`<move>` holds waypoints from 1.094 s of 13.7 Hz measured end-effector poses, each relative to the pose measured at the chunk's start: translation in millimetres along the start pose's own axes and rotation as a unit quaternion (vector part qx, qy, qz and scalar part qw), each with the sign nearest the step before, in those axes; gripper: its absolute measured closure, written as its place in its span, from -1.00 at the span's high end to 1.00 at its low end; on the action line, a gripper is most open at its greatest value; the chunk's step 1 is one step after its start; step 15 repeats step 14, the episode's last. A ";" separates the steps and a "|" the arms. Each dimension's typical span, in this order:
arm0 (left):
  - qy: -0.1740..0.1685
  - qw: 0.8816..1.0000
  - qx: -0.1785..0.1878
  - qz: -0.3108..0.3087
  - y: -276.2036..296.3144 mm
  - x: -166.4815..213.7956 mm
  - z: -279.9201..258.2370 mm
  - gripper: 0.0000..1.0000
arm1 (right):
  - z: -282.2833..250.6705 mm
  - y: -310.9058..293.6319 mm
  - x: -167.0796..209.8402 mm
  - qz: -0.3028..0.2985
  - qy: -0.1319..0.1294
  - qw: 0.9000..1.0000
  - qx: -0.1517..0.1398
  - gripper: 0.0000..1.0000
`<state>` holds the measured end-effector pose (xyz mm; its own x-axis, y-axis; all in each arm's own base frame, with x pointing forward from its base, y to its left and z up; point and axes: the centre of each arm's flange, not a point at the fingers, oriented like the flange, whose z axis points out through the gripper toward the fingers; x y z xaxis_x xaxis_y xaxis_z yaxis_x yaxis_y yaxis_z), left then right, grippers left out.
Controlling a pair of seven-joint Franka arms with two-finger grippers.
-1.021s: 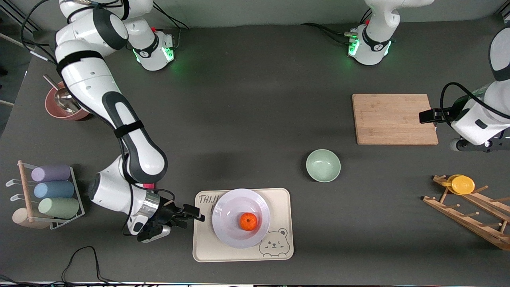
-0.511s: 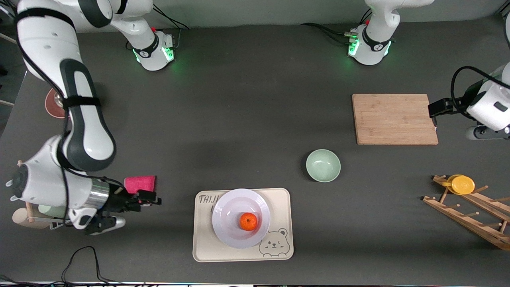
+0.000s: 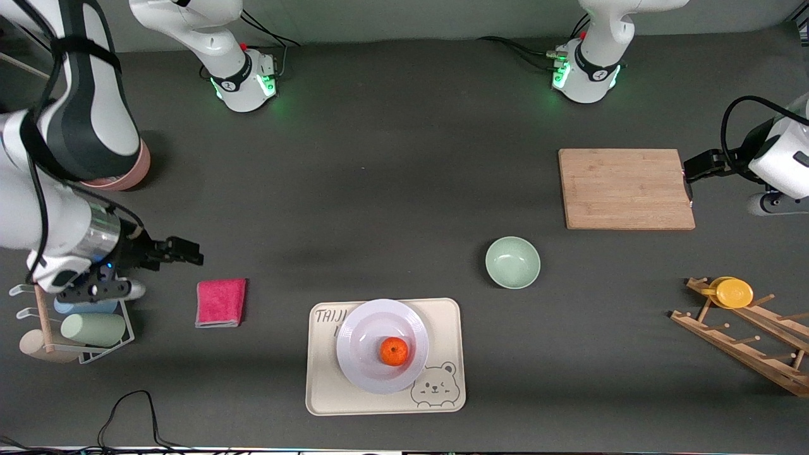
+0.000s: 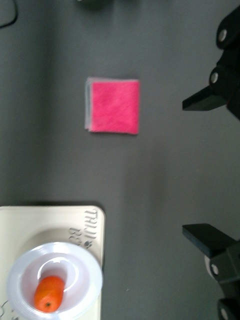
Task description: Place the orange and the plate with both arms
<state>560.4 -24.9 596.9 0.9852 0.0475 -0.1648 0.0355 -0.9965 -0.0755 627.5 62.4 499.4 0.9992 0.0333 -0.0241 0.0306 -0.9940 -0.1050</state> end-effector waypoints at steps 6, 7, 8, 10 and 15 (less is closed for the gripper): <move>0.002 1.000 -0.001 0.002 2.0 -0.3 -1.7 1.00 | -57.1 0.9 -57.5 0.008 -0.022 0.999 -0.028 1.00; 0.004 1.000 -0.001 0.002 1.8 -0.3 -2.7 1.00 | -64.6 0.9 -63.2 0.008 -0.021 0.999 -0.031 1.00; 0.005 1.000 -0.001 0.001 1.7 -0.3 -3.9 1.00 | -70.9 2.0 -68.3 0.009 -0.020 0.999 -0.039 1.00; 0.008 1.000 -0.002 0.001 1.5 -0.6 -6.9 1.00 | -79.0 4.5 -75.6 0.015 -0.021 0.998 -0.054 1.00; 0.010 1.000 -0.002 0.001 1.4 -0.8 -8.0 1.00 | -80.7 5.2 -79.7 0.028 -0.027 0.998 -0.058 1.00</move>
